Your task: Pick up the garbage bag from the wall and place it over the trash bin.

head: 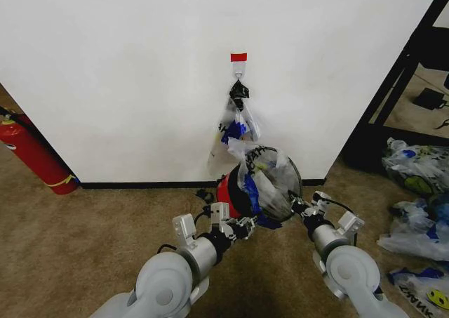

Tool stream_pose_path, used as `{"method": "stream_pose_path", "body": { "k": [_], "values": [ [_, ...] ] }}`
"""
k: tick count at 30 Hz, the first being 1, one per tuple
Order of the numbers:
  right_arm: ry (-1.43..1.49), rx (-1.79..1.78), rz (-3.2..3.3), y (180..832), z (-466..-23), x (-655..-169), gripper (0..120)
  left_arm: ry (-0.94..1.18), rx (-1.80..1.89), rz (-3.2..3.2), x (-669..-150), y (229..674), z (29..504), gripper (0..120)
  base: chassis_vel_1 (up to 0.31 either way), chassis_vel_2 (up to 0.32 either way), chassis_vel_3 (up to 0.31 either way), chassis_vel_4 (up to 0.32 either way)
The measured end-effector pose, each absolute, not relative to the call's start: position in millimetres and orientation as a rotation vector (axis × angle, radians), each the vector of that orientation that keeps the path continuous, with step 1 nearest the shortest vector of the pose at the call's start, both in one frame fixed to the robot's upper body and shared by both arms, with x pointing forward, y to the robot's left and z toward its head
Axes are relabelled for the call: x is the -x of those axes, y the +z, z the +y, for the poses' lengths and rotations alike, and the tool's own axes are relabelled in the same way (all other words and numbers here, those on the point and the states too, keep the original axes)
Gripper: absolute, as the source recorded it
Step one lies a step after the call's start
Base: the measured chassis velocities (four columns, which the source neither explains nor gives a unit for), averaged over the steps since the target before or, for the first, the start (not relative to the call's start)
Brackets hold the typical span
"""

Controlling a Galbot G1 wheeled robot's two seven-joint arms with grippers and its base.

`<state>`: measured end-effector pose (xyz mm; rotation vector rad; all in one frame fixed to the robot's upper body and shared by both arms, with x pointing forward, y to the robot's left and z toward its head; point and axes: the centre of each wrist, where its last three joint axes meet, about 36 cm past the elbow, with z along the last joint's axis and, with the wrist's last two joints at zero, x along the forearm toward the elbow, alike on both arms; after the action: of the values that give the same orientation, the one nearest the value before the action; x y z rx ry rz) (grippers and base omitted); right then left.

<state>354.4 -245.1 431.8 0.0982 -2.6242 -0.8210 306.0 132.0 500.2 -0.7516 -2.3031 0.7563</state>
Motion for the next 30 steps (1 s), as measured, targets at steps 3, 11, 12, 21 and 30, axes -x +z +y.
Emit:
{"method": "stream_pose_path", "body": {
  "k": [3, 11, 12, 21, 30],
  "values": [
    [-0.827, -0.099, -2.619, 431, -245, -355, 0, 0.764, 0.753, -2.302, -301, 502, 136, 5, 0.0, 0.0, 0.0, 0.0],
    [-0.807, -0.028, -2.616, 426, -250, -360, 0, 0.764, 0.774, -2.315, -290, 510, 143, 0, 0.0, 0.0, 0.0, 0.0],
    [-0.808, -0.03, -2.611, 425, -249, -360, 0, 0.761, 0.781, -2.315, -289, 511, 142, 0, 0.0, 0.0, 0.0, 0.0],
    [-0.821, -0.017, -2.613, 428, -249, -358, 0, 0.744, 0.773, -2.31, -291, 502, 140, 0, 0.0, 0.0, 0.0, 0.0],
    [-0.822, -0.022, -2.609, 427, -247, -358, 0, 0.761, 0.796, -2.315, -294, 509, 138, 0, 0.0, 0.0, 0.0, 0.0]
  ]
}}
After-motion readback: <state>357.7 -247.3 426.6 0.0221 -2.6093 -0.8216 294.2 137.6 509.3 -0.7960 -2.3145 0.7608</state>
